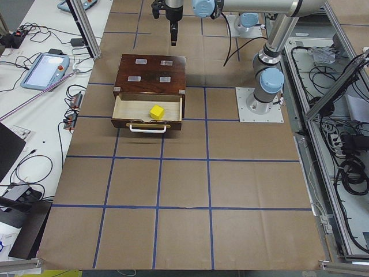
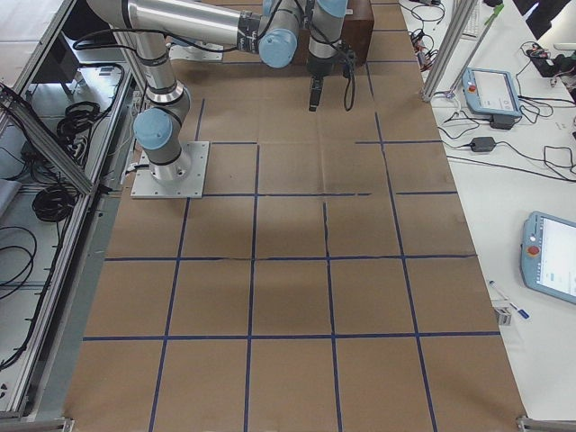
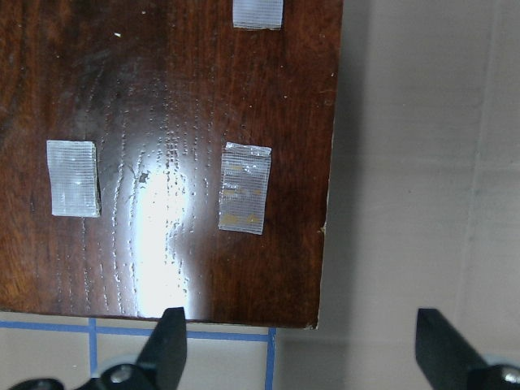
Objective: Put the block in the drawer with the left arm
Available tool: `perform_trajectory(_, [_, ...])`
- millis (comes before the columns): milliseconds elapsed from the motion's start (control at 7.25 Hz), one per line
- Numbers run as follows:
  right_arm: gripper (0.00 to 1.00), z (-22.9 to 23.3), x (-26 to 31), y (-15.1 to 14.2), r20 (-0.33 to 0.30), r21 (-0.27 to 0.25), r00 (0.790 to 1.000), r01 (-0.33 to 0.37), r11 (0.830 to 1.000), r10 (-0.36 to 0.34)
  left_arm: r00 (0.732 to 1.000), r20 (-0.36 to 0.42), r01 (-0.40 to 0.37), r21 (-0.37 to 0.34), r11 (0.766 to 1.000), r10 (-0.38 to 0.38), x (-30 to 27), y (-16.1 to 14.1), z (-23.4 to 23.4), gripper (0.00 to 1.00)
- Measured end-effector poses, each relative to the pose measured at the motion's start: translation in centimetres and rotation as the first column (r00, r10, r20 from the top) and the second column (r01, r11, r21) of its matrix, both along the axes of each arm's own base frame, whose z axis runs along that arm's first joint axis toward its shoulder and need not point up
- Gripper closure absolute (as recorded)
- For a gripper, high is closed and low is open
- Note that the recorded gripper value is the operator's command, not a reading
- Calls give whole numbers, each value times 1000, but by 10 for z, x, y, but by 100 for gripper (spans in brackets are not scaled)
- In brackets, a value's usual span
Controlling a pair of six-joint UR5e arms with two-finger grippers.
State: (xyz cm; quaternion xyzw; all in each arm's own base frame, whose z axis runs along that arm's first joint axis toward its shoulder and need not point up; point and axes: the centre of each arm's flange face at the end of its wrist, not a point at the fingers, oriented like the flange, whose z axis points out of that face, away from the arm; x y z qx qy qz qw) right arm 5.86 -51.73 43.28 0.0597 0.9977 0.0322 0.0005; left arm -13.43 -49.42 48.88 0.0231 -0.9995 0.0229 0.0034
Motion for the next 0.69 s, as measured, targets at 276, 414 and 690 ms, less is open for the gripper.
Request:
perform_trajectory(276, [0, 0, 0, 0, 0, 0, 1000, 0, 1000, 0, 1000, 0, 3, -2, 1000, -3, 0, -1, 0, 2])
perform_trajectory(414, [0, 0, 0, 0, 0, 0, 1000, 0, 1000, 0, 1000, 1, 5, -4, 1000, -5, 0, -1, 0, 2])
perform_trajectory(690, [0, 0, 0, 0, 0, 0, 1000, 0, 1000, 0, 1000, 2, 6, -6, 1000, -6, 0, -1, 0, 2])
